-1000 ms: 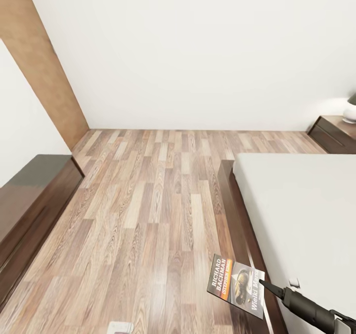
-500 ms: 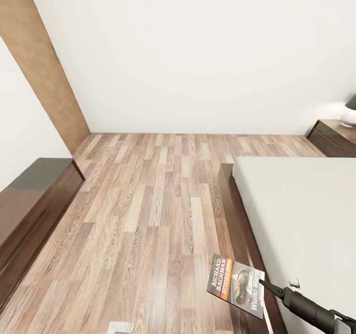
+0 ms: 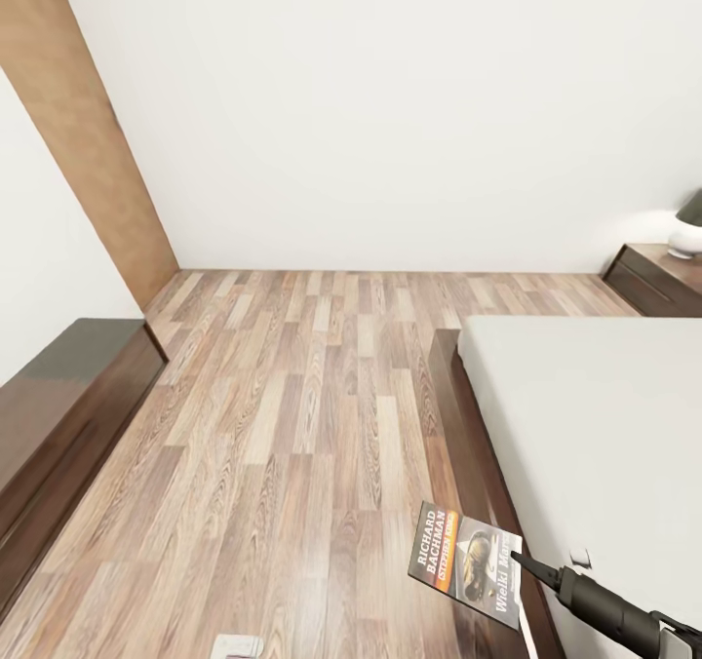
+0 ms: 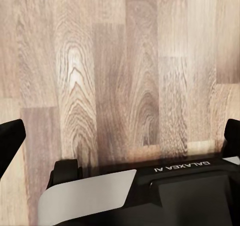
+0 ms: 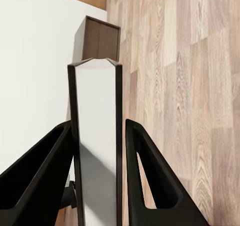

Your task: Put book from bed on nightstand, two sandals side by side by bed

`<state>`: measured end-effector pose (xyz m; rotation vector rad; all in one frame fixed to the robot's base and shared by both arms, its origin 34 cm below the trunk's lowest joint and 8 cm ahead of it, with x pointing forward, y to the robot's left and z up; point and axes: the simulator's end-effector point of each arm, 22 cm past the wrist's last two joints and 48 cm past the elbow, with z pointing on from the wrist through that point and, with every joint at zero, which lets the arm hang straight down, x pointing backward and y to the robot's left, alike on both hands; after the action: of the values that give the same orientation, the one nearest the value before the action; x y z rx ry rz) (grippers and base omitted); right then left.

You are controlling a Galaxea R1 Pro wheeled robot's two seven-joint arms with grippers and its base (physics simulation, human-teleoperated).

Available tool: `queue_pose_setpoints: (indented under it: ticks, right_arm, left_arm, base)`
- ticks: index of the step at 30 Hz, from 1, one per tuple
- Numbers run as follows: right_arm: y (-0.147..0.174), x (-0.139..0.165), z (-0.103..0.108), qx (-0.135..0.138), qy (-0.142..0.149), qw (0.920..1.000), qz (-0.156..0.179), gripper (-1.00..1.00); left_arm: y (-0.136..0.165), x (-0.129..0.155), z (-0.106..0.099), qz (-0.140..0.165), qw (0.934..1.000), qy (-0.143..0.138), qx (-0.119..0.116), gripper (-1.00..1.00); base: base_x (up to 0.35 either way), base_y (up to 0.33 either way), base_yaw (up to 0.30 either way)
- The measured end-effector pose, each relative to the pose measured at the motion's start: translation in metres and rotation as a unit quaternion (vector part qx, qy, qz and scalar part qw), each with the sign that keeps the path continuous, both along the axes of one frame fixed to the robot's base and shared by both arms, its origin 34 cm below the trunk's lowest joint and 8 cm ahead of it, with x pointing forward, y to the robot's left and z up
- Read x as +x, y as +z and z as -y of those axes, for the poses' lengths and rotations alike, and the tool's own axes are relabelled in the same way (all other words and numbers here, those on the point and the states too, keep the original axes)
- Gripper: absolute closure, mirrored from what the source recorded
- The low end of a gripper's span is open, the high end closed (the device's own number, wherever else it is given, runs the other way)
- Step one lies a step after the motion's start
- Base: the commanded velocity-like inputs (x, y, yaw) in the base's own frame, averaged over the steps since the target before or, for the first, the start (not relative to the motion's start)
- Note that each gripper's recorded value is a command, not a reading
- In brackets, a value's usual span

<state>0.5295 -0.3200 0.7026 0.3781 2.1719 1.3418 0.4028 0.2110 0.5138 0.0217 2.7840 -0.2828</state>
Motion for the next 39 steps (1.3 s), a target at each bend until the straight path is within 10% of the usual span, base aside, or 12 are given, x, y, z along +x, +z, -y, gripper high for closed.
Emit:
queue_pose_setpoints:
  ticks: [39]
  right_arm:
    - [0.025, 0.012, -0.001, 0.001, 0.000, 0.9995, 0.032, 1.00]
  left_arm:
    - [0.018, 0.024, 0.001, 0.032, 0.9995, 0.000, 0.000, -1.00]
  base:
    - [0.000, 0.000, 0.000]
